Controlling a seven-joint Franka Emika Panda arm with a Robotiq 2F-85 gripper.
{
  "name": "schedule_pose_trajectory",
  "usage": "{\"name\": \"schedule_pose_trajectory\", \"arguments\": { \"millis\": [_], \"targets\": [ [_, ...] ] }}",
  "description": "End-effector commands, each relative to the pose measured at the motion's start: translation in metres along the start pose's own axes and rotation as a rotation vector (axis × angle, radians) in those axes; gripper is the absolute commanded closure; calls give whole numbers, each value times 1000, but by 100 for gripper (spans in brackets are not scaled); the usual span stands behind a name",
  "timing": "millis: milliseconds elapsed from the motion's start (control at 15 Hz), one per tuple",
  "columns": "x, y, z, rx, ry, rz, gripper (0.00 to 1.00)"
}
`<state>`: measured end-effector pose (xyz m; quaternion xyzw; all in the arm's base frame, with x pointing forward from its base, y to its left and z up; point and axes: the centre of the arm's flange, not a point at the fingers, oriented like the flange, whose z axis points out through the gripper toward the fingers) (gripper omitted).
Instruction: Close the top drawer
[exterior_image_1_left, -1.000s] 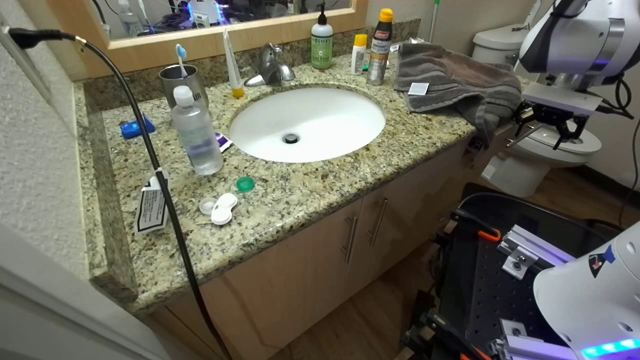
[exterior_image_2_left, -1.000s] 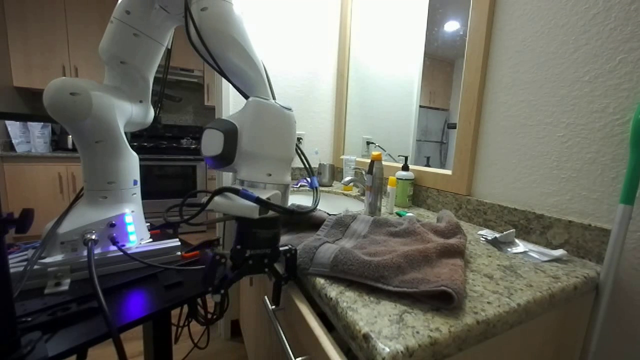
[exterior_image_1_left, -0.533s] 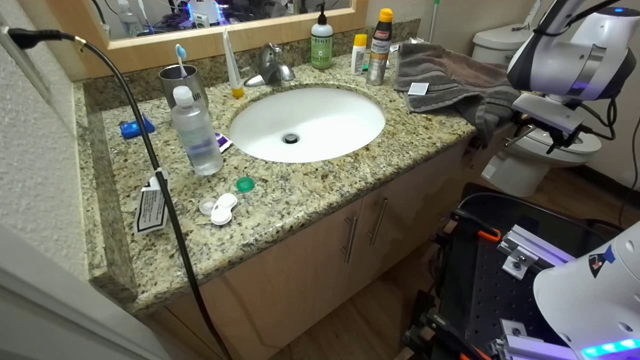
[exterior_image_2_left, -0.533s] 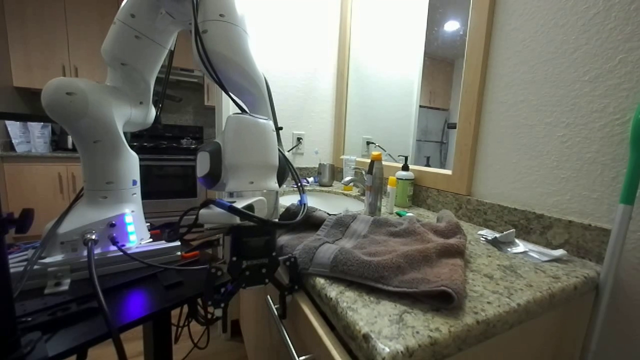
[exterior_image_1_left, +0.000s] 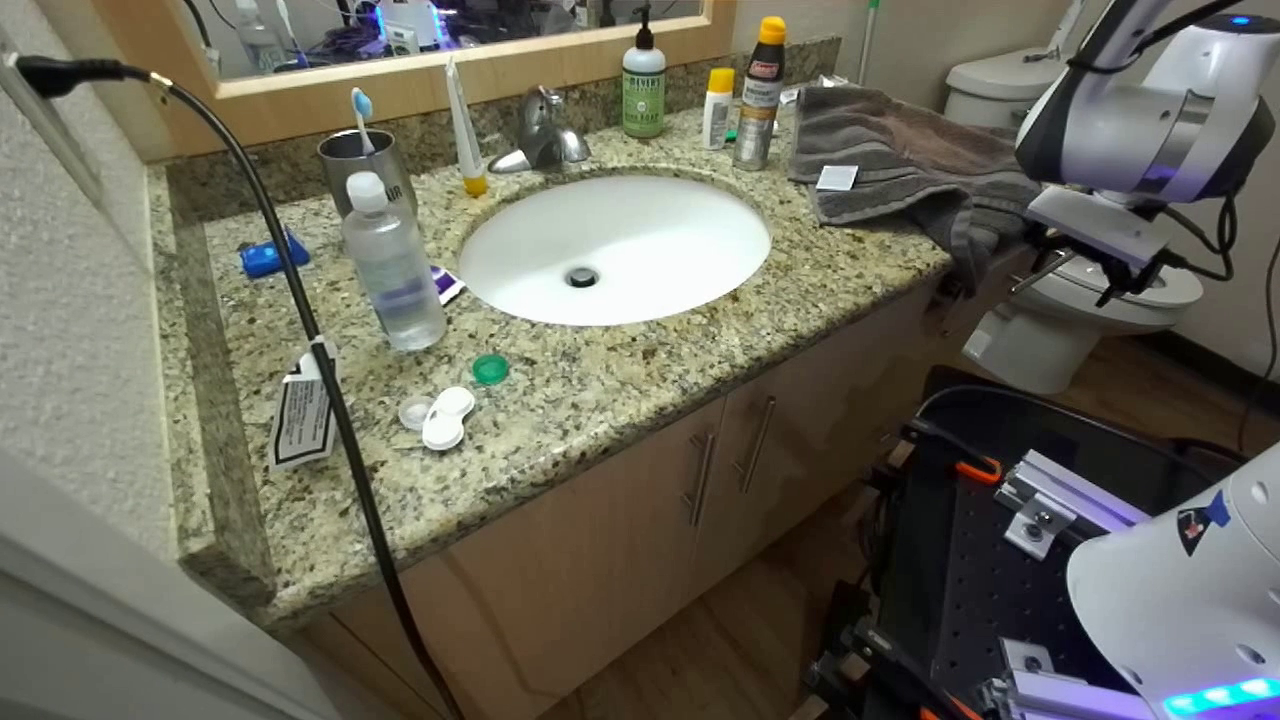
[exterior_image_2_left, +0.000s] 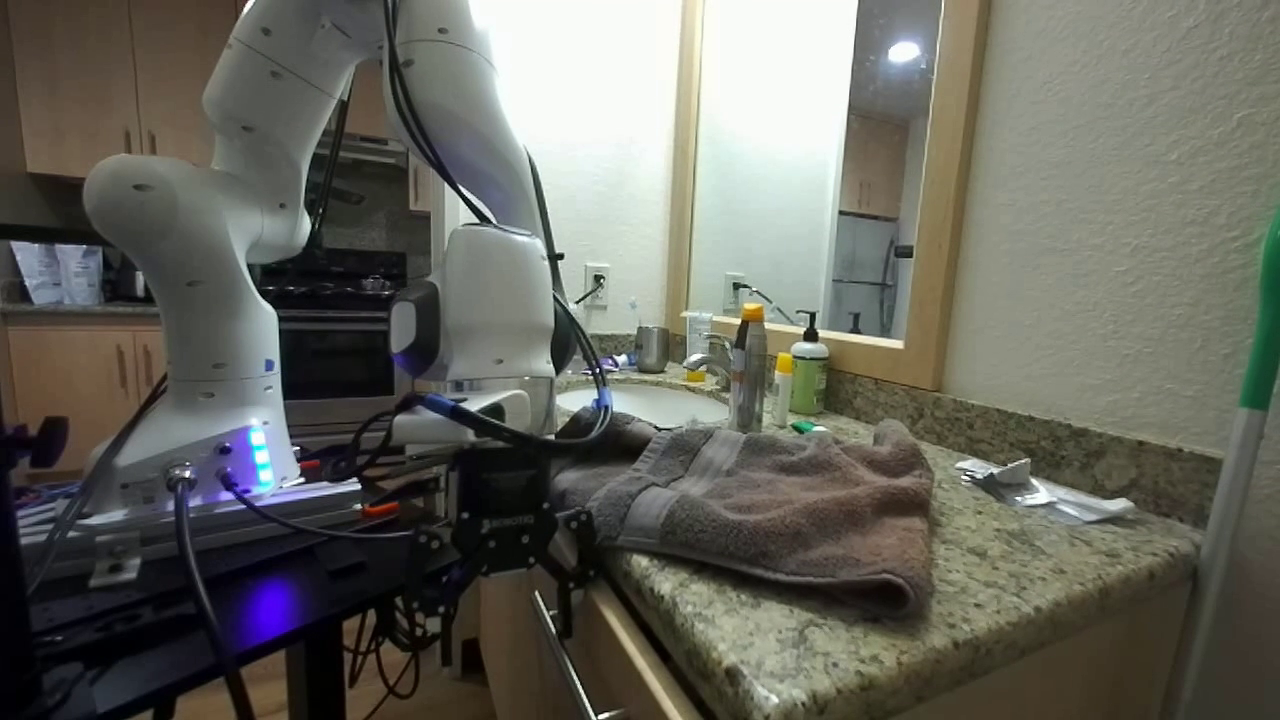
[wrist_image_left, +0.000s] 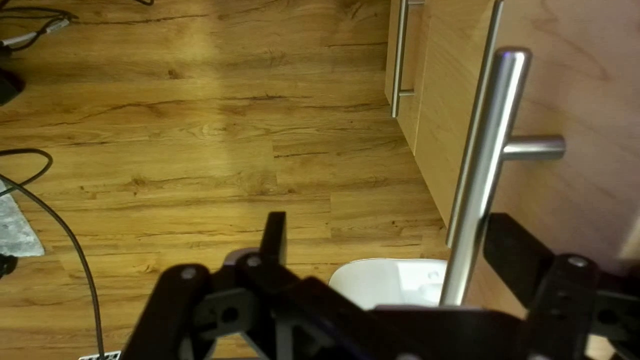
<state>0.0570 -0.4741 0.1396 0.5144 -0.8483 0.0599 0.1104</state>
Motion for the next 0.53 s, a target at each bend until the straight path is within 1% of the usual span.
{"name": "schedule_pose_trajectory", "arguments": {
  "millis": [0,267,333,467],
  "targets": [
    [17,25,-40,53,35,-15,0],
    [38,54,-81,99,71,-40,0],
    [39,30,-53,65,72,-13,0],
    [45,35,-64,82,80,-1,0]
  ]
}}
